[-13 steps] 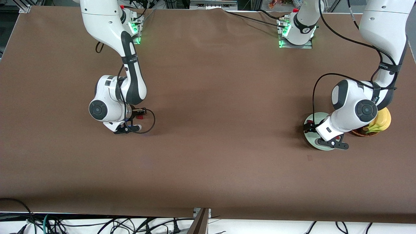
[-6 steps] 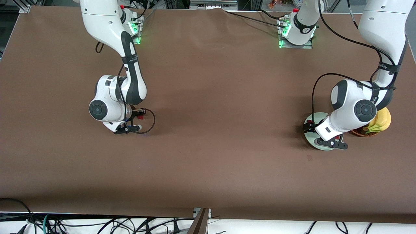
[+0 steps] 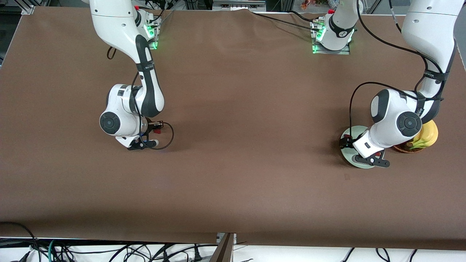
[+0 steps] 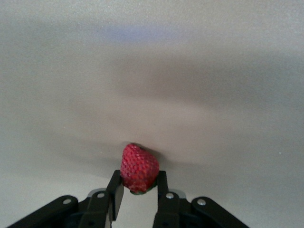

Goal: Collect all strawberries into plate

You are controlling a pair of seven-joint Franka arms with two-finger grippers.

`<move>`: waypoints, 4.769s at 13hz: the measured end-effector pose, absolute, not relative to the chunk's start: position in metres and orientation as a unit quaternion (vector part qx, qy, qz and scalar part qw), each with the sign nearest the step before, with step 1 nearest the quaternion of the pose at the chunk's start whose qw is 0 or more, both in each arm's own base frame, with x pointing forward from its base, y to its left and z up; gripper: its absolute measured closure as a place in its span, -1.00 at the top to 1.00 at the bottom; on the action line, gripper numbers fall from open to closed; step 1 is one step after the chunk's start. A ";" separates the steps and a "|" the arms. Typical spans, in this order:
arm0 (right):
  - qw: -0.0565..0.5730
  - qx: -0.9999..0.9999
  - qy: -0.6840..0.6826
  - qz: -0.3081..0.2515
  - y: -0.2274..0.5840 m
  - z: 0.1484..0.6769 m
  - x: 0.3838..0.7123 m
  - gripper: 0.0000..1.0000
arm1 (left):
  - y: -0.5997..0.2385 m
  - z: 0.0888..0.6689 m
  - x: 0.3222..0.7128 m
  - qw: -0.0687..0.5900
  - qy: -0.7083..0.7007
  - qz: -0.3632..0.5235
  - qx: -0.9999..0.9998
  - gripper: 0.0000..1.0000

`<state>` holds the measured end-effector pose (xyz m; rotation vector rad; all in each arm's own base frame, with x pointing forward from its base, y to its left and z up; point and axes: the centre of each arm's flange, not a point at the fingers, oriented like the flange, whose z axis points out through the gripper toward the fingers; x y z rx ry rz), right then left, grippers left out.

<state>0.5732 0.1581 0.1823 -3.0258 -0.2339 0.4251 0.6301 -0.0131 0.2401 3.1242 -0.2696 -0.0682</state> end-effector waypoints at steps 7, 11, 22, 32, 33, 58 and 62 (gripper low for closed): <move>0.057 -0.985 -0.061 0.154 0.166 0.187 0.570 -0.35 | -0.020 0.243 0.632 0.003 -0.090 -0.021 0.996 1.00; 0.077 -0.979 -0.015 0.186 0.220 0.236 0.568 -0.35 | -0.020 0.248 0.635 0.002 -0.089 -0.024 0.996 1.00; 0.168 -0.945 0.173 0.221 0.410 0.359 0.558 -0.35 | -0.052 0.250 0.634 0.013 -0.075 -0.034 0.997 1.00; 0.313 -0.873 0.351 0.128 0.572 0.354 0.524 -0.23 | -0.052 0.250 0.634 0.013 -0.075 -0.034 0.997 1.00; 0.331 -0.859 0.372 0.120 0.586 0.349 0.519 -0.23 | -0.052 0.250 0.634 0.013 -0.075 -0.034 0.997 1.00; 0.178 -0.943 0.213 0.186 0.464 0.382 0.586 0.98 | -0.245 0.209 0.622 0.031 -0.012 -0.027 0.999 1.00; 0.167 -0.951 0.178 0.189 0.446 0.377 0.591 0.98 | -0.250 0.182 0.614 0.034 -0.018 -0.027 0.999 1.00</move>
